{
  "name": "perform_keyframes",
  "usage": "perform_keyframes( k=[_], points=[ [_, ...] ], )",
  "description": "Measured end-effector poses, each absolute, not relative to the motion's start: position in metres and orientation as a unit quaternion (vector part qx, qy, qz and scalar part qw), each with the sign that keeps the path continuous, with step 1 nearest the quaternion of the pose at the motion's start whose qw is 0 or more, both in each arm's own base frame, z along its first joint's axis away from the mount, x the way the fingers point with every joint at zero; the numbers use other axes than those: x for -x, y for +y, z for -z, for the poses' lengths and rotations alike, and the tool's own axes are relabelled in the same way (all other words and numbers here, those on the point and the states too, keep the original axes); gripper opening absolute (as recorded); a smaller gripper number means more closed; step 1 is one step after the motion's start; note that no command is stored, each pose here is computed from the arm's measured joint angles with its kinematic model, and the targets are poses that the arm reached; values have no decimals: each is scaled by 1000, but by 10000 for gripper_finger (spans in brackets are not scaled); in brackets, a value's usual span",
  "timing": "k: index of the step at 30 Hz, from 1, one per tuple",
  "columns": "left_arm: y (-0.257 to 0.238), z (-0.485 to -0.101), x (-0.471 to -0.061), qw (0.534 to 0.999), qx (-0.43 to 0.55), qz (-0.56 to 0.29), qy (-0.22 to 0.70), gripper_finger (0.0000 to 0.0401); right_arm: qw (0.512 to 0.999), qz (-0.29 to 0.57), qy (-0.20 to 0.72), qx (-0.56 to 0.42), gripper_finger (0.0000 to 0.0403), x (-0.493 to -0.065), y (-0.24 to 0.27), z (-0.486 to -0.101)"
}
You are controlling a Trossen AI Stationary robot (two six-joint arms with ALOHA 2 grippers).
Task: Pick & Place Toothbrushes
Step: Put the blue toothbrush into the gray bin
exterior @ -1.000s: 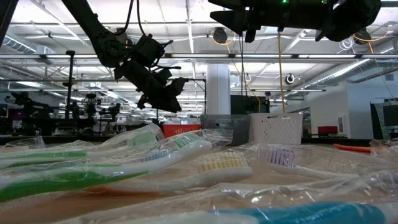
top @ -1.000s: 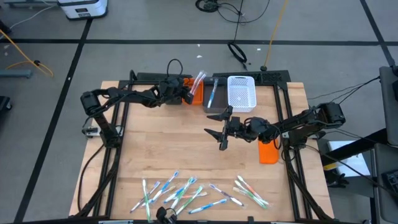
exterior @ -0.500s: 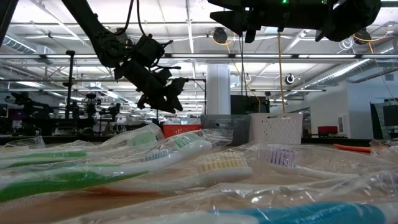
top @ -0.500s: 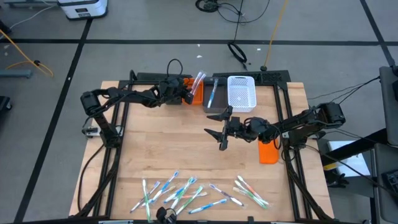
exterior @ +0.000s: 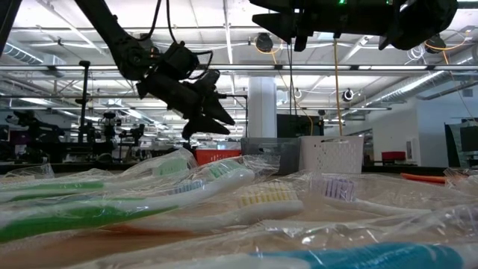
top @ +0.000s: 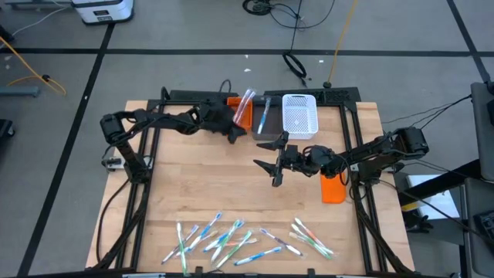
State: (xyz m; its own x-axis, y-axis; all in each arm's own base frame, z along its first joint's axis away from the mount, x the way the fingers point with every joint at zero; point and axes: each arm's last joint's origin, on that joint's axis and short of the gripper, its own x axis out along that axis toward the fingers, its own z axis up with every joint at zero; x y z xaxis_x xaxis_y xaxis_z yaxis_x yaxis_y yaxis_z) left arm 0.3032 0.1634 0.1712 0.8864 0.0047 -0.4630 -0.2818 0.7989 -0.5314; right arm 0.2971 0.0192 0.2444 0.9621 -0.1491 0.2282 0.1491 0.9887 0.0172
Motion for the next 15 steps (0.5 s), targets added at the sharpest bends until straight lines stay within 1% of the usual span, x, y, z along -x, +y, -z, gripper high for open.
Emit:
perform_keyframes(
  k=[2,5,11,15],
  points=[
    [155,-168,-304,908,334,-40,249,152,990,75,-115,0,254,-297,19,-244],
    [139,-164,-307,894,348,2,282,152,991,75,-115,0,254,-297,19,-244],
    [101,-156,-314,872,343,48,347,152,991,75,-114,0,254,-297,19,-244],
    [73,-150,-316,848,341,74,400,152,991,75,-114,0,254,-297,19,-244]
  ],
)
